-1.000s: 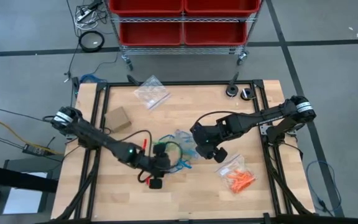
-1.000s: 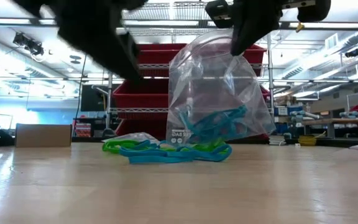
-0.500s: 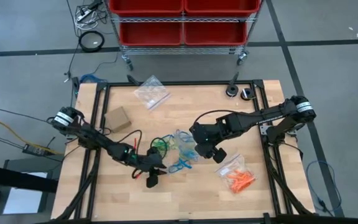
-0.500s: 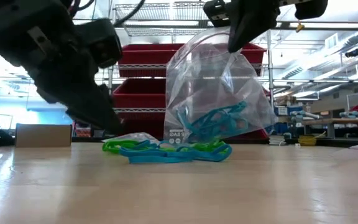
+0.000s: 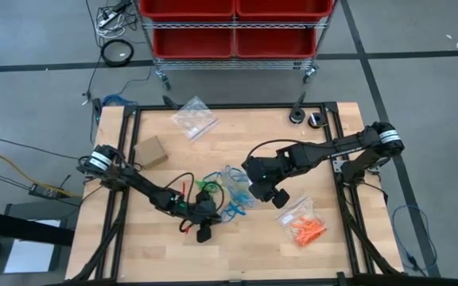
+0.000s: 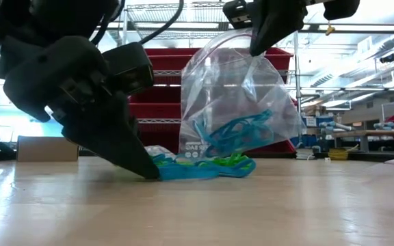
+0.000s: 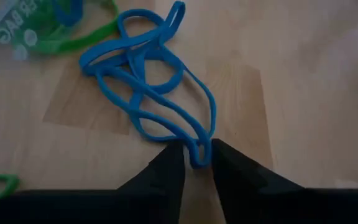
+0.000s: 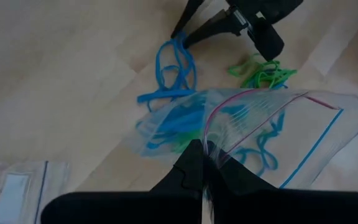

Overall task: Sort rubber bands
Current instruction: Put the blue rubber band into the transparent zip bag

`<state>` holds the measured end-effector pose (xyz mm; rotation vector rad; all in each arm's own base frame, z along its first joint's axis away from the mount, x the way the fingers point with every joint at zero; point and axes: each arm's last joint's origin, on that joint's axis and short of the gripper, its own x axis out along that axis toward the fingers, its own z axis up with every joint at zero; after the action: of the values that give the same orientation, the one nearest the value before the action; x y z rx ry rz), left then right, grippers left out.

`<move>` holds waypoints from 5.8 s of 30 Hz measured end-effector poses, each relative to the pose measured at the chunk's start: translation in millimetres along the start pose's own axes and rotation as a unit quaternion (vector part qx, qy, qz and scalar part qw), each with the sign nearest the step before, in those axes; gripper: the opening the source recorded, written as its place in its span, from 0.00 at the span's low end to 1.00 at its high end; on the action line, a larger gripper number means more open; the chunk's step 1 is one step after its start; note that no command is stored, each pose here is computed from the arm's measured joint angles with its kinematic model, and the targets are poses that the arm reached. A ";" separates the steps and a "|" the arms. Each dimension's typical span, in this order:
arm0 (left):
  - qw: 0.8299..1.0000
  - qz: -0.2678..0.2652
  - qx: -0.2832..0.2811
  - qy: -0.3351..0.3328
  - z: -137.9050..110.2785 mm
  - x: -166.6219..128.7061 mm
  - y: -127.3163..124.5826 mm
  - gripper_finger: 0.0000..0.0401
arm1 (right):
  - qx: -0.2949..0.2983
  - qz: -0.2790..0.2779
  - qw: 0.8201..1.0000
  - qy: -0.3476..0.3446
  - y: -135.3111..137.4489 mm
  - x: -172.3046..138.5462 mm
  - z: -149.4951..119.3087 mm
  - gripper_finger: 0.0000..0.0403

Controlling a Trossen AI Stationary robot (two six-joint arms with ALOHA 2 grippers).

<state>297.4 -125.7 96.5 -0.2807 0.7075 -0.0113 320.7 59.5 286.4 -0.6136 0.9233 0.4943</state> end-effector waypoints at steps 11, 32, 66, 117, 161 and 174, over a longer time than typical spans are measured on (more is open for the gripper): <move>1.000 0.005 0.005 0.014 -1.7 -1.1 1.3 0.02 | 0.000 0.000 1.000 -0.002 -0.2 -0.1 0.3 0.00; 0.973 -0.050 0.134 -0.184 80.2 -114.5 -16.6 0.01 | -0.004 0.001 1.000 -0.007 -0.3 -0.1 1.1 0.00; 0.996 -0.025 0.039 -0.078 181.9 -86.2 41.7 0.01 | -0.054 -0.050 0.997 0.028 2.3 0.1 3.3 0.00; 0.997 -0.011 0.056 -0.045 188.7 -96.5 28.7 0.18 | -0.044 -0.051 0.997 0.031 0.4 0.0 1.5 0.00; 0.999 0.042 0.027 -0.002 14.3 30.8 -15.1 0.37 | -0.051 -0.041 0.997 0.027 1.4 0.2 1.7 0.00; 0.997 0.056 0.048 0.009 16.9 34.0 -11.2 0.04 | -0.055 -0.021 0.998 0.011 2.6 0.3 2.8 0.00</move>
<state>335.1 -135.8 89.9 -0.1496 0.7370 0.0580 320.9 63.3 286.7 -0.7381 0.9066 0.5028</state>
